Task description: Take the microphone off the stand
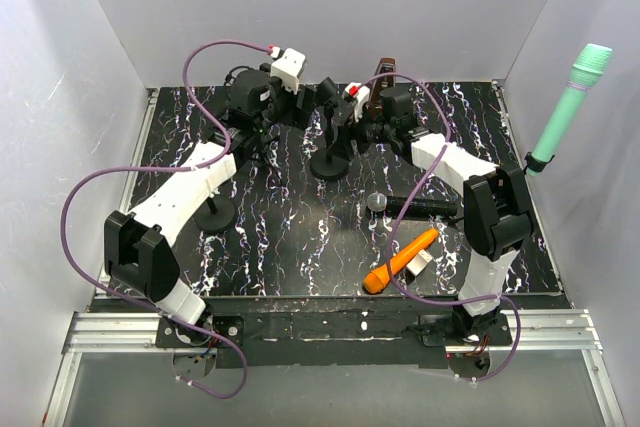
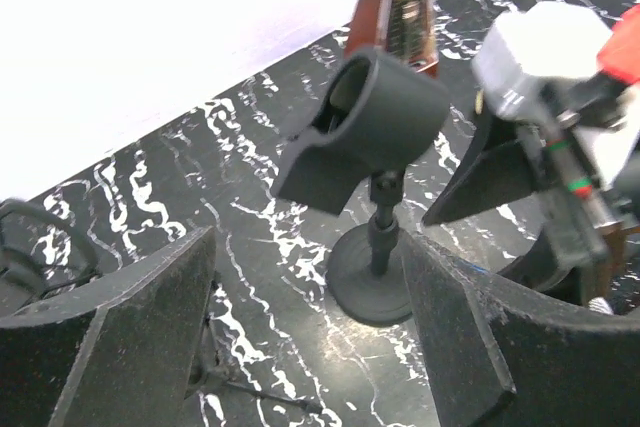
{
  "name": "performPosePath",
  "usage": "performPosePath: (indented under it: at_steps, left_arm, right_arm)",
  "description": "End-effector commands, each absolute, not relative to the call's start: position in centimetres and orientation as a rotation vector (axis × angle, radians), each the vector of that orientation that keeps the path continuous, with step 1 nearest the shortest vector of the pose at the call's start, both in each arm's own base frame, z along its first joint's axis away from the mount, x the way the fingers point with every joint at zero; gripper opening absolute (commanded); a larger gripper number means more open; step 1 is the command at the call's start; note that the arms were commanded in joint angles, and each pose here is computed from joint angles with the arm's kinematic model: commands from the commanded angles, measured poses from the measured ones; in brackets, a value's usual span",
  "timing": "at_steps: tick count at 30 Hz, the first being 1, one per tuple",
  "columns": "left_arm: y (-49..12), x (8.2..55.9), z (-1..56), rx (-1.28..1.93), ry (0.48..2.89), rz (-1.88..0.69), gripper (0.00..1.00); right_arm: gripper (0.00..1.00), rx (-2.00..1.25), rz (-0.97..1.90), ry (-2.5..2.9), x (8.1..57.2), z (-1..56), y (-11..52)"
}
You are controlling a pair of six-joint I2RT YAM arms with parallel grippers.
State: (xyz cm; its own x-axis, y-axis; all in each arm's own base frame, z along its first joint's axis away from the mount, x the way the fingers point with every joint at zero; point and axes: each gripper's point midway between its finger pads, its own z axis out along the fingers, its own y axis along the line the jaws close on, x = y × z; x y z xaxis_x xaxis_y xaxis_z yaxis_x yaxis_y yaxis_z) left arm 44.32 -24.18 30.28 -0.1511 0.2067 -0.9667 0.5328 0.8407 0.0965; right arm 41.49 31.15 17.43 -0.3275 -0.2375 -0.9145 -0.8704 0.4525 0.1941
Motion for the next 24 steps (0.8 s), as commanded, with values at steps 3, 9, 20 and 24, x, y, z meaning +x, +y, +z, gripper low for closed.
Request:
performPosePath:
  at_steps: [3, 9, 20, 24]
  left_arm:
    - [-27.4, 42.2, 32.6, 0.733, 1.631, -0.476, 0.76]
    - [-29.2, 43.4, 32.3, 0.746, 1.581, -0.528, 0.85]
    - [-31.7, 47.9, 32.4, 0.741, 1.493, -0.427, 0.74]
    - [-32.0, 47.7, 30.3, 0.797, 1.508, -0.42, 0.45]
  right_arm:
    - [0.82, -0.999, 0.979, 1.873, 37.4, 18.0, 29.0]
    - [0.82, -0.932, 1.002, 1.86, 35.5, 20.4, 27.7]
    - [0.8, -0.886, 0.975, 1.853, 34.8, 22.1, 26.9]
    - [0.8, -0.872, 0.981, 1.858, 34.7, 22.1, 27.0]
